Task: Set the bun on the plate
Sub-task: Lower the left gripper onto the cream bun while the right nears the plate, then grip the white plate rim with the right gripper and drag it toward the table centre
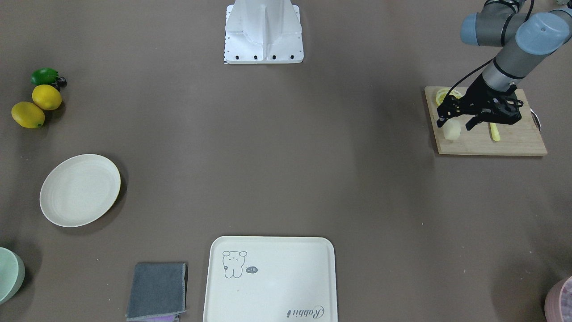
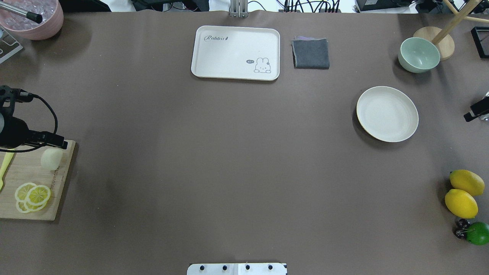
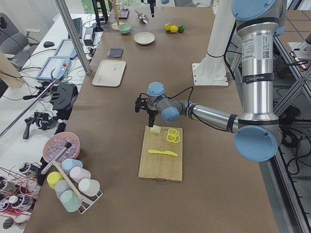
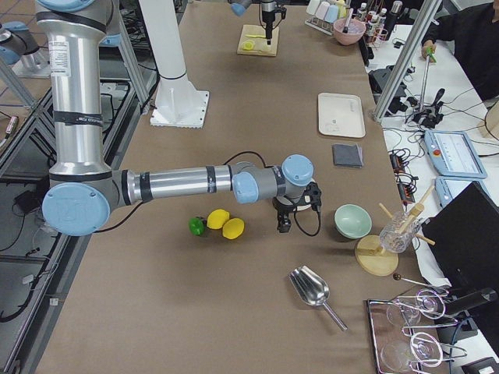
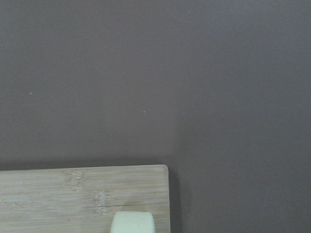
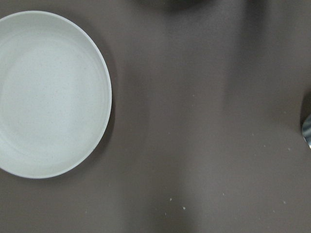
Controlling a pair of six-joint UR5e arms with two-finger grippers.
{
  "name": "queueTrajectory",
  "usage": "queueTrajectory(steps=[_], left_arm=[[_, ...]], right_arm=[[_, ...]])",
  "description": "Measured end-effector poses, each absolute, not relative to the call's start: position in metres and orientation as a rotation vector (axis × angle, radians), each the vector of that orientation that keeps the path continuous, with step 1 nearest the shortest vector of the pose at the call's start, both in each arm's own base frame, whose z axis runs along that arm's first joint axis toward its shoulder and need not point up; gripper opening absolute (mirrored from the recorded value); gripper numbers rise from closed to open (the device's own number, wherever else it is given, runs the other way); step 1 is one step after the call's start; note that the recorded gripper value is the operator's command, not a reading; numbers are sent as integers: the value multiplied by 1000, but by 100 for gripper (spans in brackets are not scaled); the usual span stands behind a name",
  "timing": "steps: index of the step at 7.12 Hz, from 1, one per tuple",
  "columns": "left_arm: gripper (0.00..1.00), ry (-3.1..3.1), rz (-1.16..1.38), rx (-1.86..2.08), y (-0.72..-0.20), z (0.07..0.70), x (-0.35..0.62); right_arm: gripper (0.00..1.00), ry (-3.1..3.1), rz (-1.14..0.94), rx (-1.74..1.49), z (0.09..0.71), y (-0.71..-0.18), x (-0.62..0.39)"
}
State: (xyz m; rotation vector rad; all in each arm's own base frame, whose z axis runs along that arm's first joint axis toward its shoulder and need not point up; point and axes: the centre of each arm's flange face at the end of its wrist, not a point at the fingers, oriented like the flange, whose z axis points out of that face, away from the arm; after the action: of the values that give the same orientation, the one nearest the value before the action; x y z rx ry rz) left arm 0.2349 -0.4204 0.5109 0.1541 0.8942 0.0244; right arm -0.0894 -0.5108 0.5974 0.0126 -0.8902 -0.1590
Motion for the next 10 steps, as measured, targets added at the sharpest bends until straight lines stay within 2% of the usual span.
queueTrajectory(steps=[2,3,6,7,9,10], left_arm=[[93,899,23,161,-418,507,231],[94,900,23,164,-418,505,230],[94,896,19,165,-416,507,228],[94,894,18,165,-416,507,227],[94,892,17,166,-415,508,227],[93,892,17,166,-415,508,227]], right_arm=[[85,-905,-155,9,606,-535,-141],[78,-909,-158,6,611,-546,-160],[69,-902,-133,-5,606,-569,-195],[62,-902,-120,-14,604,-575,-203],[21,-900,-89,-39,604,-579,-211],[8,-901,-77,-50,605,-579,-212]])
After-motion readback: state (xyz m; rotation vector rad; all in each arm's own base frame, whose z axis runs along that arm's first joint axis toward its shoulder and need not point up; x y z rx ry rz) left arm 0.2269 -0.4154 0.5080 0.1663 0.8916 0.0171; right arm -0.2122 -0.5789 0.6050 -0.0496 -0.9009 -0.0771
